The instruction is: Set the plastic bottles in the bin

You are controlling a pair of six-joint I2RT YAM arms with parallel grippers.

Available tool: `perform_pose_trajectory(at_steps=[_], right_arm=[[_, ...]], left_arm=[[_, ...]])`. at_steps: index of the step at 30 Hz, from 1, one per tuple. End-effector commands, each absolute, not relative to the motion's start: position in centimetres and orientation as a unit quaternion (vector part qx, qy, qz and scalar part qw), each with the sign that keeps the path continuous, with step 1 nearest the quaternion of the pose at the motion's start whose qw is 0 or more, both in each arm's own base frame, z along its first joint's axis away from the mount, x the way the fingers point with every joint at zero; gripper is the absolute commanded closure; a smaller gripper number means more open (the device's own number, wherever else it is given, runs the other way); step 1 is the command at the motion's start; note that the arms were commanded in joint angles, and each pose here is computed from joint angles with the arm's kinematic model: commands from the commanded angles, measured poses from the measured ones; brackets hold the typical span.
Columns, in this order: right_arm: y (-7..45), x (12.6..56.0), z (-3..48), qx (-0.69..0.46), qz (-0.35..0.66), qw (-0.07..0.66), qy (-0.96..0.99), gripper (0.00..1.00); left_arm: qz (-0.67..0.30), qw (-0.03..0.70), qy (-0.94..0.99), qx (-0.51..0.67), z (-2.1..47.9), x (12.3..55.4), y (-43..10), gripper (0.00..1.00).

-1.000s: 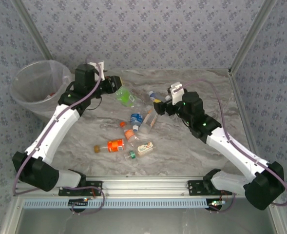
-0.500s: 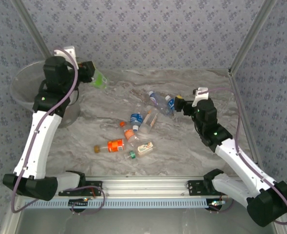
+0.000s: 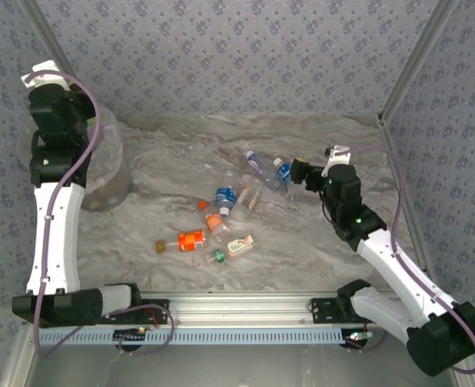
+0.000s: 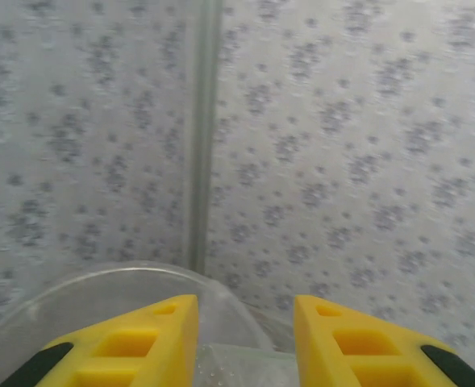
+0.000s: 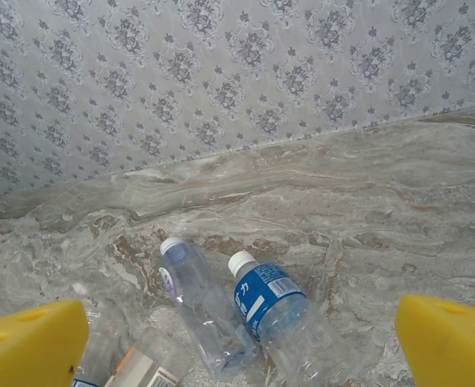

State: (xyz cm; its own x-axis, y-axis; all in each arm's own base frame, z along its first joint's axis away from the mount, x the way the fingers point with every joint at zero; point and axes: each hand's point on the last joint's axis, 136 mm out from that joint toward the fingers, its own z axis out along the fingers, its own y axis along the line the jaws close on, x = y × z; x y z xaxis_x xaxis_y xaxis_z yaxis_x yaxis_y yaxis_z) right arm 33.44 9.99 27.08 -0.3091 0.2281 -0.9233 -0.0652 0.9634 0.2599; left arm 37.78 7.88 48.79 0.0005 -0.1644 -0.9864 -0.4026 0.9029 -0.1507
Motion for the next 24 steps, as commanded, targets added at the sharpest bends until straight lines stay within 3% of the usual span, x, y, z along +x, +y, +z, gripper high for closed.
perform_pose_trajectory(at_steps=[1,6,14,21,24], right_arm=[[10.3,33.1,28.8,0.047,0.145,0.590,0.793,0.00],[11.7,32.9,28.6,0.013,0.167,0.578,0.799,0.00],[11.5,33.3,28.2,0.028,0.159,0.569,0.806,0.00],[11.6,33.5,27.9,0.026,0.152,0.562,0.813,0.00],[11.6,33.6,27.5,0.029,0.149,0.555,0.818,0.00]], left_arm=[[0.124,0.676,0.678,-0.261,48.5,37.5,11.6,1.00],[0.164,0.639,0.688,-0.301,45.2,38.1,14.8,1.00],[0.083,0.543,0.766,-0.333,37.1,40.2,15.8,1.00],[0.015,0.474,0.807,-0.352,31.1,41.7,15.0,0.93],[-0.003,0.456,0.816,-0.355,29.3,42.0,14.5,0.86]])
